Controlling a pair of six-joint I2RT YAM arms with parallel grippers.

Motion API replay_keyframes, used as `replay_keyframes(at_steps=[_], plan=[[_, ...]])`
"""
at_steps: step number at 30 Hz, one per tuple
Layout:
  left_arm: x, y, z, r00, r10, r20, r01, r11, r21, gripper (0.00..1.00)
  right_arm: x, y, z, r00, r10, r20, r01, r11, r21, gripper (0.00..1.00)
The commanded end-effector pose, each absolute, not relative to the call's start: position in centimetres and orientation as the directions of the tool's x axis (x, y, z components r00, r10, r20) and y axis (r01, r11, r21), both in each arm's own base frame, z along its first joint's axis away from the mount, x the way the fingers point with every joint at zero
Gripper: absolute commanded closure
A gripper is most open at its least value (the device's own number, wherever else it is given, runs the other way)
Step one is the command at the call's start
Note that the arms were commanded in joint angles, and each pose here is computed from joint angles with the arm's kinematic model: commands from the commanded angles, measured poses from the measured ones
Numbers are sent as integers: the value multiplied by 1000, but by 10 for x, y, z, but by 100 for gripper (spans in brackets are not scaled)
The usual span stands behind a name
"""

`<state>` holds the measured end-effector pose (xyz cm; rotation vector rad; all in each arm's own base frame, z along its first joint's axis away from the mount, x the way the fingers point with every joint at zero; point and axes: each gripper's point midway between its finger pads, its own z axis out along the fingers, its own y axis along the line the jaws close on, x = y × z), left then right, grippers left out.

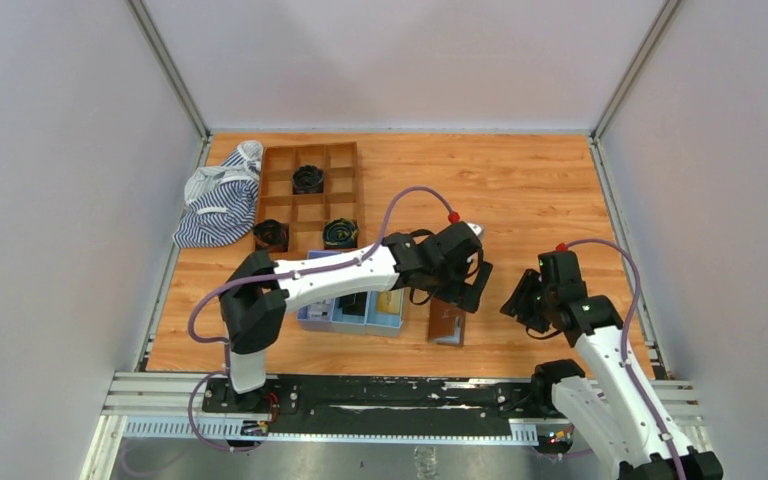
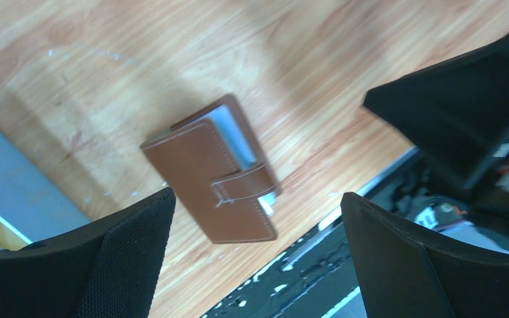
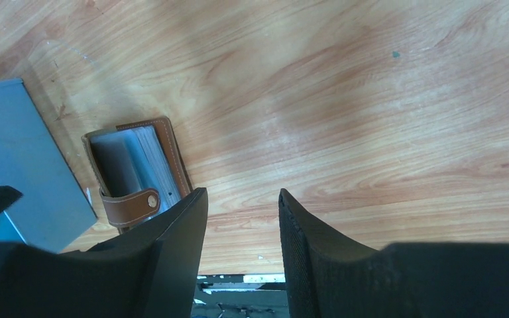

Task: Take the credit cards out of the card holder
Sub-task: Open the card holder at the center of the board.

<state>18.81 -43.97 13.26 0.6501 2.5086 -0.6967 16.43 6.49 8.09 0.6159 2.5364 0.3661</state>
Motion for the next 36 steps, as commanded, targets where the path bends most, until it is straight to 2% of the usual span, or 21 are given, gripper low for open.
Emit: replay_keyframes(at_steps=[1, 9, 13, 18, 23, 29, 33, 36], plan=[[175, -415, 91, -797, 396, -455, 535, 812, -231, 0, 172, 65, 81, -783, 477, -400, 339, 866, 368, 52], [169, -422, 52, -801, 449, -395, 545, 821, -172, 0, 177, 70, 84, -799, 467, -379, 323, 865, 384, 52], [168, -425, 40, -815, 444, -373, 531, 830, -171, 11, 179, 69, 88, -791, 468, -394, 318, 865, 390, 52], [169, -434, 36, -817, 446, -365, 533, 825, -185, 29, 176, 67, 91, -781, 477, -403, 320, 860, 396, 52], [169, -455, 40, -819, 425, -386, 537, 804, -253, 37, 173, 56, 101, -757, 484, -439, 336, 864, 374, 52], [168, -479, 53, -822, 398, -408, 542, 767, -344, 42, 172, 45, 118, -737, 484, -472, 354, 871, 341, 53], [176, -472, 71, -823, 340, -454, 519, 774, -361, 42, 169, 52, 112, -759, 484, -436, 345, 866, 362, 53], [185, -460, 81, -833, 303, -462, 493, 785, -374, 42, 170, 68, 106, -768, 505, -394, 325, 837, 440, 55]])
